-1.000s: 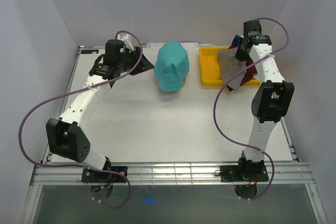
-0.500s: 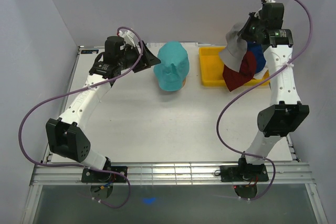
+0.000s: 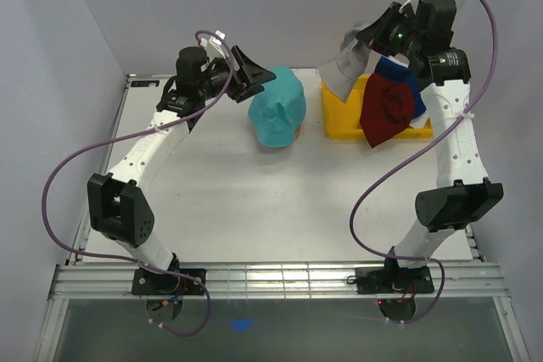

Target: Stack the hats

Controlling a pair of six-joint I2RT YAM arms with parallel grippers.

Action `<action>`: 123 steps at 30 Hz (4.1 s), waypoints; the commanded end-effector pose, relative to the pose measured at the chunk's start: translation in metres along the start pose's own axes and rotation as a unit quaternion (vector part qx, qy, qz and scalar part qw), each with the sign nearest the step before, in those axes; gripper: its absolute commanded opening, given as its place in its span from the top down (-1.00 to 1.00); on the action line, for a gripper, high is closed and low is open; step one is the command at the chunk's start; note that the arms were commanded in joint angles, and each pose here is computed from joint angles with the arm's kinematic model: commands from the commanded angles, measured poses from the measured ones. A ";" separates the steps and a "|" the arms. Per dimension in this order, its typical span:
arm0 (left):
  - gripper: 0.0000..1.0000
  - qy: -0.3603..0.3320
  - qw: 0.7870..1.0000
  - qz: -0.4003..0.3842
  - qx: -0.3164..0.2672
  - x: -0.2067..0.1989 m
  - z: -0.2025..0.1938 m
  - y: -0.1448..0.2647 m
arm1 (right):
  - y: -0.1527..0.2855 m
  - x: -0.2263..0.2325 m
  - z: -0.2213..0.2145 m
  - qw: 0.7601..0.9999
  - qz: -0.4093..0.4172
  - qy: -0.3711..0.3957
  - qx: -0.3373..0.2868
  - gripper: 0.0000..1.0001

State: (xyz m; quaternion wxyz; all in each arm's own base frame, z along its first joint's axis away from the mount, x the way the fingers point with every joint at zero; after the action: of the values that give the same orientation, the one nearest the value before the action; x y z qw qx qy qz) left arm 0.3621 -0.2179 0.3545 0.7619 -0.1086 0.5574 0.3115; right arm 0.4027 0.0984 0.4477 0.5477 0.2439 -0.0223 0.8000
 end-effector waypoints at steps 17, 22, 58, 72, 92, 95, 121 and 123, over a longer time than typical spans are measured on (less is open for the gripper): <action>-0.61 0.061 0.991 -0.117 0.015 -0.044 -0.006 -0.051 | 0.035 0.088 0.014 0.990 0.131 0.028 -0.050 0.84; -0.61 0.077 0.990 -0.114 0.008 -0.043 -0.005 -0.055 | 0.042 0.094 0.015 0.987 0.152 0.026 -0.050 0.84; -0.09 0.106 0.983 -0.149 0.020 -0.063 -0.007 -0.078 | 0.033 0.082 -0.016 0.987 0.153 0.045 0.000 0.84; 0.98 0.081 0.986 -0.147 0.020 -0.061 -0.007 -0.080 | 0.014 0.077 -0.012 0.987 0.151 0.060 0.012 0.84; 1.00 -0.062 0.986 -0.154 0.014 -0.025 0.052 -0.089 | -0.029 0.058 -0.051 0.980 0.172 0.066 0.082 0.85; 1.00 -0.057 0.987 -0.147 0.008 -0.018 0.061 -0.086 | -0.035 0.057 -0.054 0.979 0.175 0.063 0.089 0.84; 1.00 -0.010 0.995 -0.093 -0.043 0.089 0.067 -0.049 | -0.076 0.099 -0.090 0.970 0.190 0.115 0.101 0.73; 1.00 -0.005 0.994 -0.092 -0.053 0.096 0.066 -0.044 | -0.077 0.104 -0.095 0.968 0.194 0.123 0.103 0.72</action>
State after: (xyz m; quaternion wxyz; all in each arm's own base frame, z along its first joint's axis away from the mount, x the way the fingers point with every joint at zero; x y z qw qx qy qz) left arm 0.4686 -0.1958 0.2557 0.7637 -0.1667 0.5616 0.2713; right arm 0.4082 0.2400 0.3633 0.3563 0.2466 0.1075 0.8948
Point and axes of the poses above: each gripper's point midway between its finger pads, its own y axis back along the fingers, its own x axis along the line the jaws close on, z = x × y, the point moved 7 cm from there along y, back along the fingers, and after that the axes turned 9 degrees about y, right-handed, at the moved point
